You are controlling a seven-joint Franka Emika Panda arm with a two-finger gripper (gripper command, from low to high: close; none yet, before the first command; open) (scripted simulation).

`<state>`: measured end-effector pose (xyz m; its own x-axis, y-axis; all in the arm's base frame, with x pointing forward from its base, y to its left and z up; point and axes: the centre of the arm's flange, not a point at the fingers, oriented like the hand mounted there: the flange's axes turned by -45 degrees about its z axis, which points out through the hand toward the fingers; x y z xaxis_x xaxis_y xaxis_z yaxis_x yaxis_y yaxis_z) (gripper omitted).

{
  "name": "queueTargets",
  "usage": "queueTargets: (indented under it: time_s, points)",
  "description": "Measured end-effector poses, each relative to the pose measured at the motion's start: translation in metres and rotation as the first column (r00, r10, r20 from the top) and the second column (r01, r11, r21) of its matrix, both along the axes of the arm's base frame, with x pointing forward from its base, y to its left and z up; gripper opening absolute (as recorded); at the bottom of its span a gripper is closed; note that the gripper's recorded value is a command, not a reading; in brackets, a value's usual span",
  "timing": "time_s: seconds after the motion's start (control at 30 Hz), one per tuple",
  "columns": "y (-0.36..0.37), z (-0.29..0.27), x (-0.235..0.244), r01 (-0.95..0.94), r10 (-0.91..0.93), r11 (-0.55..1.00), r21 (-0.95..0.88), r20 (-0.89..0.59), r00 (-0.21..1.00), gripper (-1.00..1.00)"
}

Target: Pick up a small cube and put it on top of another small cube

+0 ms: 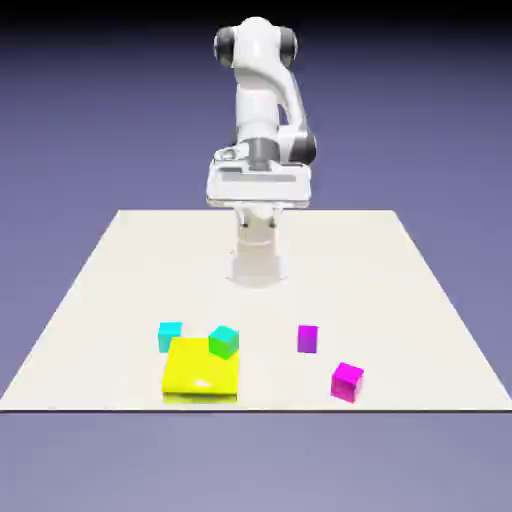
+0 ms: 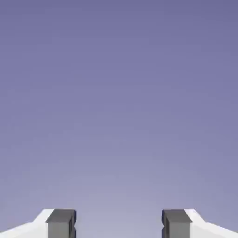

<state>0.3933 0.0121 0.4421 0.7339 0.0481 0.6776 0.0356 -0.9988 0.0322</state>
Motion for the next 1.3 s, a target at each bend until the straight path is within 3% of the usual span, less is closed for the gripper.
queueTargets:
  time_s: [0.3, 0.63, 1.07, 1.1, 1.3]
  points:
    - [0.05, -0.128, 0.004, 0.079, -0.076, 0.997, -0.007, -0.378, 0.923, 0.0]
    - [0.112, -0.246, -0.044, 0.165, -0.118, 0.986, -0.005, -0.72, 0.684, 0.0]
    - [0.113, -0.317, -0.049, 0.174, -0.121, 0.985, -0.003, -0.731, 0.671, 0.0]
    - [0.113, -0.319, -0.049, 0.173, -0.121, 0.985, -0.004, -0.732, 0.671, -1.0]
    - [0.115, -0.29, -0.043, 0.177, -0.12, 0.984, 0.002, -0.727, 0.676, -1.0]
